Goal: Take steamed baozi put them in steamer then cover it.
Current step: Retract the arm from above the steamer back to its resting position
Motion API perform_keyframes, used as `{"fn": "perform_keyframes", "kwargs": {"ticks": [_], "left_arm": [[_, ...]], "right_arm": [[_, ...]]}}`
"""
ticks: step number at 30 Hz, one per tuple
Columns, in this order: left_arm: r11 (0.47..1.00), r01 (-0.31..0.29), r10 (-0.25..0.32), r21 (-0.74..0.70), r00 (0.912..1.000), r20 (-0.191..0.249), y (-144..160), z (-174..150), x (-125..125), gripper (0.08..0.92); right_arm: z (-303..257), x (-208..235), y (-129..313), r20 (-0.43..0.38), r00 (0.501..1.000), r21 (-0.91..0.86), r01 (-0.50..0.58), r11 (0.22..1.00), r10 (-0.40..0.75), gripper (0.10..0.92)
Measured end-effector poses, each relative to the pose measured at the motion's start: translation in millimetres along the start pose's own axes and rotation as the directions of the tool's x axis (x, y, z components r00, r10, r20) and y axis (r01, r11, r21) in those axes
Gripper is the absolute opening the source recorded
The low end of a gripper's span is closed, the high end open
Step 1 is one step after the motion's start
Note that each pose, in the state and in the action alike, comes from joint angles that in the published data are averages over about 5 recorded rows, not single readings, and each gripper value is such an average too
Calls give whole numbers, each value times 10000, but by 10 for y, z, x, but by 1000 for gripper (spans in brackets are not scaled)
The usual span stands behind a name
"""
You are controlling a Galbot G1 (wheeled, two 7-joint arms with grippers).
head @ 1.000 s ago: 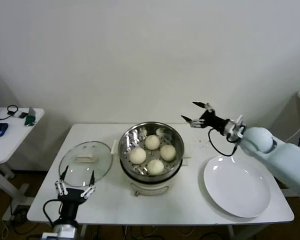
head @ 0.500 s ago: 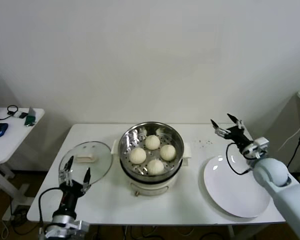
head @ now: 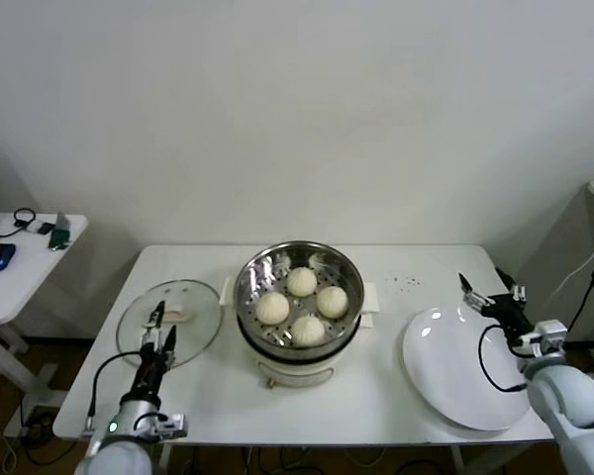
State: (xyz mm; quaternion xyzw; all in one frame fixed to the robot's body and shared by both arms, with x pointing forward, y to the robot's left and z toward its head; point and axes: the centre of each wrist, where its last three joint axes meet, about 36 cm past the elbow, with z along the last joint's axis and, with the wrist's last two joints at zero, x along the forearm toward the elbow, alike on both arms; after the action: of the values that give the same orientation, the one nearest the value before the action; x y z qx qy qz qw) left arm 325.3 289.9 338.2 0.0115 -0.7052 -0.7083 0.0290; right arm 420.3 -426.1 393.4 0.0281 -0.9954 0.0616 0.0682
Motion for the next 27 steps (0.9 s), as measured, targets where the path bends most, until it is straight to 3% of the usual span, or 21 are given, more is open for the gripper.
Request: {"fn": "perform_keyframes", "kwargs": {"ticks": [10,27], "left_arm": [[9913,-358,347,-1265,9993,-109,-342,188,-462,823],[9732,-897,837,-2116,9958,-375,-726,438,-996,823]], "right_arm": [[154,301,2,-311,9987,96,-390,9992,392,823],[322,508,35,-436,9978,467,-478,9978,499,823]]}}
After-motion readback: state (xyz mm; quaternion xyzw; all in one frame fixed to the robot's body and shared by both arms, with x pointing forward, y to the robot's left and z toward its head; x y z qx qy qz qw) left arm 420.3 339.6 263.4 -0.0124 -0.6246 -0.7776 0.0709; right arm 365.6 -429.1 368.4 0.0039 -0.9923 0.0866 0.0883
